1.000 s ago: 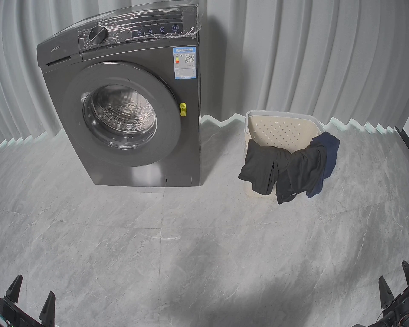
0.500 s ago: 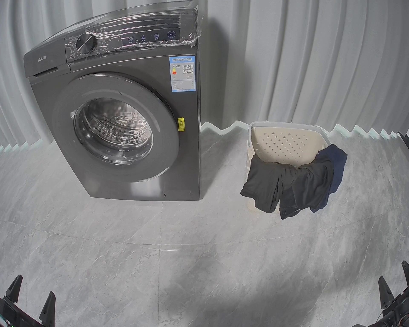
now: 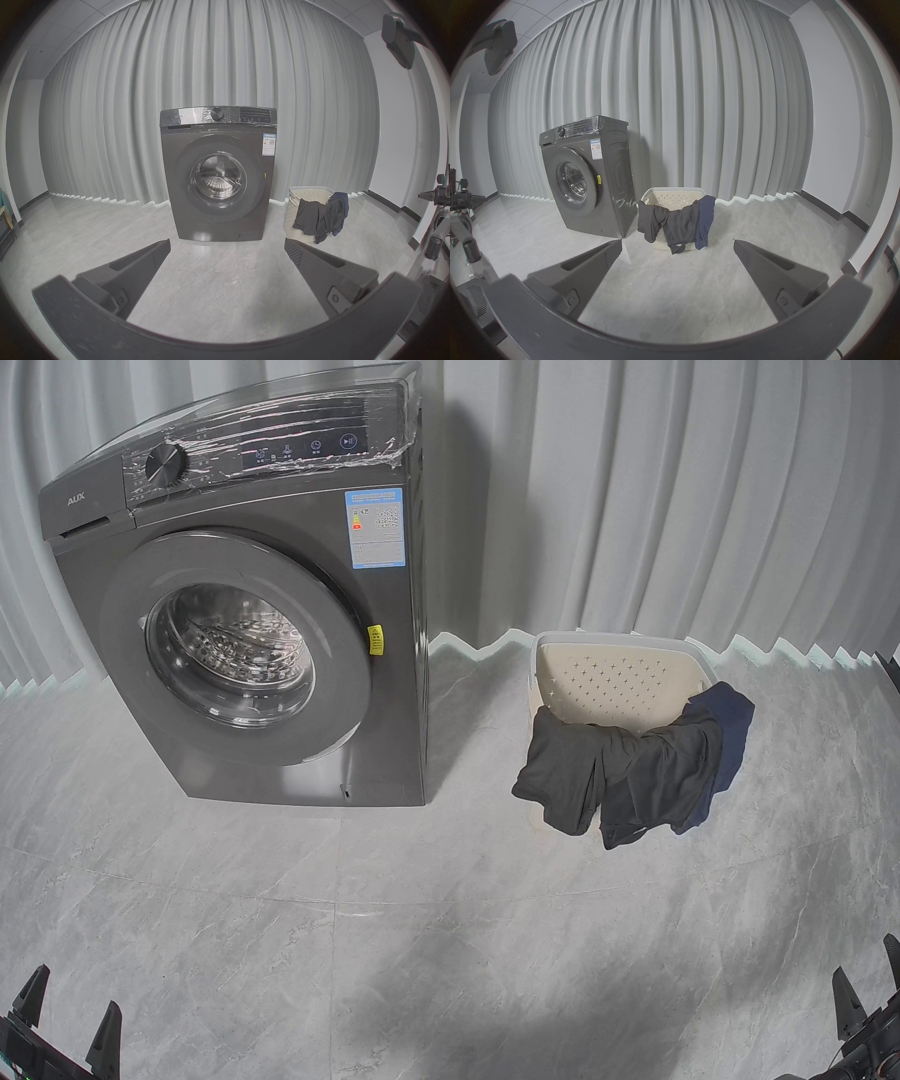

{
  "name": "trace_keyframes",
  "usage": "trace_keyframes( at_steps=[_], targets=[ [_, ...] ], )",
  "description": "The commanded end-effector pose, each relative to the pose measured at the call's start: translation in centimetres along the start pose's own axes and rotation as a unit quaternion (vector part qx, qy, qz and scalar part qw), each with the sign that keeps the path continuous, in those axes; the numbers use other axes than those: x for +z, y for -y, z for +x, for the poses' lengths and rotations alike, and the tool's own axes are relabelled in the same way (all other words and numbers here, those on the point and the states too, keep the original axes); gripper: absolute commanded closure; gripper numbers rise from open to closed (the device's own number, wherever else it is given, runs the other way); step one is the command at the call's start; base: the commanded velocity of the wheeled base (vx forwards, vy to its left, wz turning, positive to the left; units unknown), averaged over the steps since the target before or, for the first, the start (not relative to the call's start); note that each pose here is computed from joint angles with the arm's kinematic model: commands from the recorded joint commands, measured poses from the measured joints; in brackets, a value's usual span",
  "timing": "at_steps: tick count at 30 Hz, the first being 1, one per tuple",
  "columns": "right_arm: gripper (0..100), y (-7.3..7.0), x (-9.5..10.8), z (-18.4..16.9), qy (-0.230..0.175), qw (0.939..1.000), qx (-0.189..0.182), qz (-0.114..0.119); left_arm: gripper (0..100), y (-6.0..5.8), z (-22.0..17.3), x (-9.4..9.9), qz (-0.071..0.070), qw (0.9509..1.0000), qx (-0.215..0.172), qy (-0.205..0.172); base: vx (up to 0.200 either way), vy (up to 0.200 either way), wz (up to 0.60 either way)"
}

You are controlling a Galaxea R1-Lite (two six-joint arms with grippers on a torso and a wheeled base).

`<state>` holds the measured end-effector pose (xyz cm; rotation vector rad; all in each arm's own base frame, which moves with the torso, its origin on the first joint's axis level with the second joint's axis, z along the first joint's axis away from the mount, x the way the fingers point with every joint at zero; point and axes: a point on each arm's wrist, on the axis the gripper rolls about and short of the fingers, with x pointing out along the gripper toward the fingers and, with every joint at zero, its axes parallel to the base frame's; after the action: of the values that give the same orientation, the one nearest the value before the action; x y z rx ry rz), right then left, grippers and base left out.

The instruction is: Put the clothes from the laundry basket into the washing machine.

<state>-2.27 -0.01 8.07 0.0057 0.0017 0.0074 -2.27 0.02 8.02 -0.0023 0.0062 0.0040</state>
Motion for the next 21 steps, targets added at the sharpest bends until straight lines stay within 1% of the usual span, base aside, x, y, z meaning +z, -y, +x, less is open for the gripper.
trace_keyframes(
  at_steps=[1, 8, 16, 20, 21],
  targets=[
    [0, 0.00, -0.48, 0.03, -0.002, 1.0000, 0.000, 0.000, 0, 0.00, 0.00, -0.53, 0.000, 1.0000, 0.000, 0.000, 0.000, -0.200, 0.00],
    [0, 0.01, -0.48, 0.03, -0.002, 1.0000, 0.001, 0.000, 0, 0.00, 0.00, -0.53, 0.000, 1.0000, 0.000, 0.000, 0.000, -0.200, 0.00],
    [0, 0.00, -0.48, 0.03, -0.002, 1.0000, 0.000, 0.000, 0, 0.00, -0.02, -0.48, -0.001, 1.0000, 0.000, 0.002, 0.000, 0.000, 0.00],
    [0, 0.00, -0.48, 0.03, -0.002, 1.0000, 0.000, 0.000, 0, 0.00, 0.00, -0.52, 0.000, 1.0000, 0.000, 0.001, 0.000, 0.000, 0.00],
    [0, 0.00, -0.48, 0.03, -0.002, 1.0000, 0.000, 0.000, 0, 0.00, 0.00, -0.52, 0.000, 1.0000, 0.000, 0.001, 0.200, 0.000, 0.00]
  ],
)
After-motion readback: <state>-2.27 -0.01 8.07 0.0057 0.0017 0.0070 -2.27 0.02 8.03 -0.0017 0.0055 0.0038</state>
